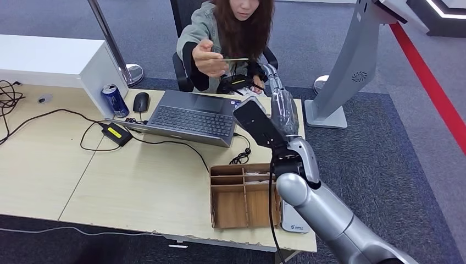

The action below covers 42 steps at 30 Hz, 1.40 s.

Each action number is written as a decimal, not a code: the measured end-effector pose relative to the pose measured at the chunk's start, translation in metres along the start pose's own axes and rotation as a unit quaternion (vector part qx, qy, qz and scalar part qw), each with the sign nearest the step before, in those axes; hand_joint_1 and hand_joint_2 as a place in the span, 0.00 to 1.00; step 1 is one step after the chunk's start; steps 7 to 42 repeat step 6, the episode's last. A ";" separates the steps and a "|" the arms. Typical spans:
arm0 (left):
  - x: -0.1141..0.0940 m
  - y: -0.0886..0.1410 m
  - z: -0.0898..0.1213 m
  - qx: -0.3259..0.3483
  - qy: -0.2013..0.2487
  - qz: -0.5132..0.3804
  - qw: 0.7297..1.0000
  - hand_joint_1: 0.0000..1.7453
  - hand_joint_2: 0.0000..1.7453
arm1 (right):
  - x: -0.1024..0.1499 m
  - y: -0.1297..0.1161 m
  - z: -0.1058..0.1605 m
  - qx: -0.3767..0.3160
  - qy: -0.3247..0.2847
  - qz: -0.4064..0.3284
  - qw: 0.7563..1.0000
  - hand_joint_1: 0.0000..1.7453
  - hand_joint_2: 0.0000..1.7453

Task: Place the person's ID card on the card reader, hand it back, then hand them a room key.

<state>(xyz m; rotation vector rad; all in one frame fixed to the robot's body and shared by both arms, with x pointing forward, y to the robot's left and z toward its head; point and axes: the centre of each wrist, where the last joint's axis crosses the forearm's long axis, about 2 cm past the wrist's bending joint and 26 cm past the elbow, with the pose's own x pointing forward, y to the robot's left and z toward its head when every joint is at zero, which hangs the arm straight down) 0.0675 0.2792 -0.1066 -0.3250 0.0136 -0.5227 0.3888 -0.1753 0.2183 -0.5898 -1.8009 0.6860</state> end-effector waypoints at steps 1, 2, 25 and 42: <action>0.000 0.000 0.000 0.001 0.000 0.001 1.000 0.00 0.00 | -0.001 0.001 0.001 0.000 0.002 0.000 1.000 0.00 0.00; 0.000 0.000 0.000 0.001 0.000 0.001 1.000 0.00 0.00 | -0.003 0.002 0.003 0.000 0.005 0.000 1.000 0.00 0.00; -0.001 -0.001 0.000 0.001 0.000 0.007 1.000 0.00 0.00 | -0.012 0.004 0.014 -0.002 0.019 -0.002 1.000 0.00 0.00; -0.001 -0.001 0.000 0.001 0.000 0.007 1.000 0.00 0.00 | -0.012 0.004 0.014 -0.002 0.019 -0.002 1.000 0.00 0.00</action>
